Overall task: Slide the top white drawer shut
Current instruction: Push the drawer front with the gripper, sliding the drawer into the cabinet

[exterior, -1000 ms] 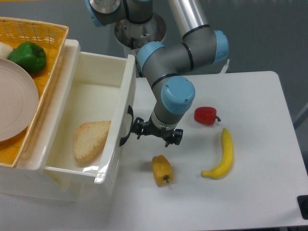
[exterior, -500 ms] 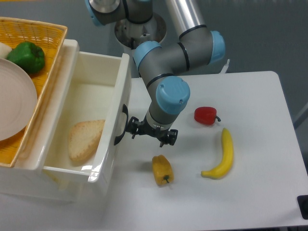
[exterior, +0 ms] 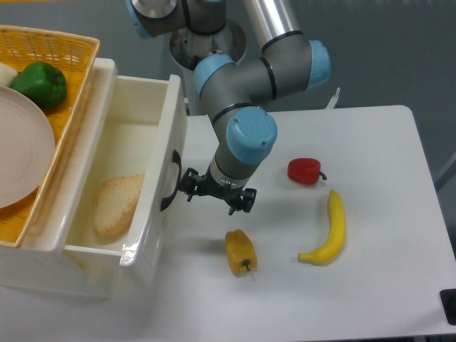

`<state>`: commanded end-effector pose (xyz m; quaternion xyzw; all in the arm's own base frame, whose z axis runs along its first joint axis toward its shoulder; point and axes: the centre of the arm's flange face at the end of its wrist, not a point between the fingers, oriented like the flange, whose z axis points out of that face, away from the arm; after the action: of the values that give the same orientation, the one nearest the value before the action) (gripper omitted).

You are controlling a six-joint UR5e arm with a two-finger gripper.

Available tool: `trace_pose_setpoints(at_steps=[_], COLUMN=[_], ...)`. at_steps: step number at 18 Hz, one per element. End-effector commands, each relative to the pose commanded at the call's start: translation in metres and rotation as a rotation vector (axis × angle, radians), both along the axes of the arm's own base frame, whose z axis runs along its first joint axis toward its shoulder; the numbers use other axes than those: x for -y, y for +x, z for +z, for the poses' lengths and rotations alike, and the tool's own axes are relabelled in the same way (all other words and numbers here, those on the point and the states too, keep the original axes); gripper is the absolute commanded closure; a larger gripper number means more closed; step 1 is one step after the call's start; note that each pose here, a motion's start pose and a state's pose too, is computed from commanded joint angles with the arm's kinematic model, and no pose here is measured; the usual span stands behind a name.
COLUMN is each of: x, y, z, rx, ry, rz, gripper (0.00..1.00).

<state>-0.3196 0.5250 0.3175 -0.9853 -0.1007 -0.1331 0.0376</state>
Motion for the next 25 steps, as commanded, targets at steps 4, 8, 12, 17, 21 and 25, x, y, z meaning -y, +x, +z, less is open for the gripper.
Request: trace_pose_setpoints(at_steps=[4,8,12,17,21,25], x=[-0.005,-0.010,-0.016,-0.023,-0.029,-0.033], y=[0.010,0.017,0.029,0.042,0.051,0.056], z=[0.003,0.003,0.003,0.004,0.005,0.007], rx=[-0.002,-0.004,-0.009,-0.011,-0.017,-0.021], ry=[0.004,0.004,0.003,0.005,0.010,0.015], rz=[-0.018,-0.032,-0.059,-0.082,-0.106,-0.118], gripper=[0.00,0.00,0.00,0.00,0.00,0.00])
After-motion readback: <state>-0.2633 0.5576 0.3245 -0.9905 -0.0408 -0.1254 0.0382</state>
